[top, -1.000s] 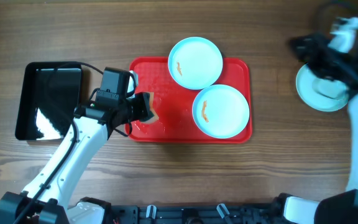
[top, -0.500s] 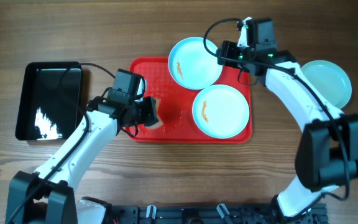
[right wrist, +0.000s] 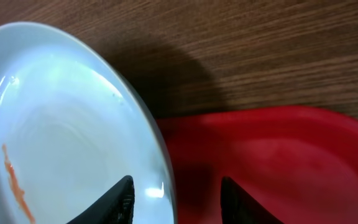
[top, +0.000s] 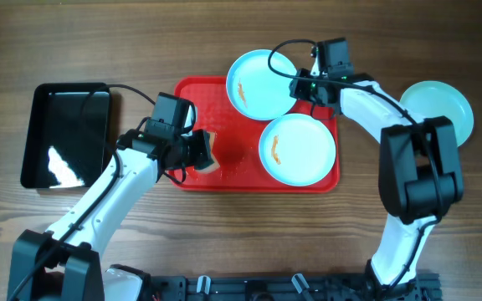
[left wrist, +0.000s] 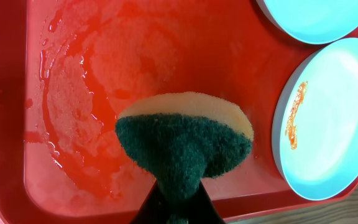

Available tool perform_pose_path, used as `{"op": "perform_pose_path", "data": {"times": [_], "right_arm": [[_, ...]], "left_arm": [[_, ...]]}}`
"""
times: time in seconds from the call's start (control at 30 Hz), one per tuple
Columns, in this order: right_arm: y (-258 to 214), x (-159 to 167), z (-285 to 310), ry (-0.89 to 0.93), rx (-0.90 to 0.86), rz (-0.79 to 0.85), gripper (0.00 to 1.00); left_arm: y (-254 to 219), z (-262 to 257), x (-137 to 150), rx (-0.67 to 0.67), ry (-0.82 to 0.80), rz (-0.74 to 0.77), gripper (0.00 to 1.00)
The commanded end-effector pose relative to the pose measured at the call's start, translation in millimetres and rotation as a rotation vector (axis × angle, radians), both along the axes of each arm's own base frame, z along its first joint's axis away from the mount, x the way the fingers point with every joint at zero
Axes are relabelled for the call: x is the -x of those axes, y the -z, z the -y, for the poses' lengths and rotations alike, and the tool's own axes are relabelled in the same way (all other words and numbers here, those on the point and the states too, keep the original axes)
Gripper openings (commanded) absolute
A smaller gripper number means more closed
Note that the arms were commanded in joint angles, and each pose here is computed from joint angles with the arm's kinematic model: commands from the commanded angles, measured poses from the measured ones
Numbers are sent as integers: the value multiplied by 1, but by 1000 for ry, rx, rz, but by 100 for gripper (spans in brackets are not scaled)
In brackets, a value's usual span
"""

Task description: Clean dirty plates on tray and stack at the side

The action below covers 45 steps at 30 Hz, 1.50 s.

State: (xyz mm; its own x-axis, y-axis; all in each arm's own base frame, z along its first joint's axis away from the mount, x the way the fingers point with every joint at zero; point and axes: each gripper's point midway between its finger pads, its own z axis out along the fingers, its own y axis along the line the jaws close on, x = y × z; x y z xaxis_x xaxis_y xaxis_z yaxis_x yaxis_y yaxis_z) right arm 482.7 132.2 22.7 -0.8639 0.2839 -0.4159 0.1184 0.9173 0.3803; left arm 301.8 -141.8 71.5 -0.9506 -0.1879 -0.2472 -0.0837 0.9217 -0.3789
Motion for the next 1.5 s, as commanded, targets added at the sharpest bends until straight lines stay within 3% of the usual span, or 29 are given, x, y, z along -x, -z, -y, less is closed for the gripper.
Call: {"op": "perform_pose_path", "data": {"times": [0.0, 0.17, 0.33, 0.4, 0.67, 0.77, 0.97, 1.13, 1.47], "right_arm": [[3, -3, -1, 15, 8, 9, 45], [6, 3, -2, 11, 9, -16, 35], [12, 7, -12, -10, 16, -27, 32], [13, 7, -15, -13, 27, -23, 24], [13, 7, -22, -17, 66, -3, 20], [13, 7, -22, -15, 69, -3, 4], [8, 1, -25, -19, 55, 30, 4], [-12, -3, -53, -110, -86, 79, 4], [-39, 14, -83, -198, -218, 58, 4]], "left_arm": [[3, -2, 1, -21, 18, 5, 4], [3, -2, 1, -20, 18, 4, 4], [3, -1, 1, -16, 16, 2, 4], [3, -1, 1, -16, 17, 2, 4], [4, -2, 2, -19, 17, -4, 4], [4, -2, 2, -19, 17, -4, 4], [4, -2, 2, -19, 17, -4, 4], [4, -2, 2, -19, 17, -4, 4], [-6, -4, 1, -10, 7, 22, 4]]}}
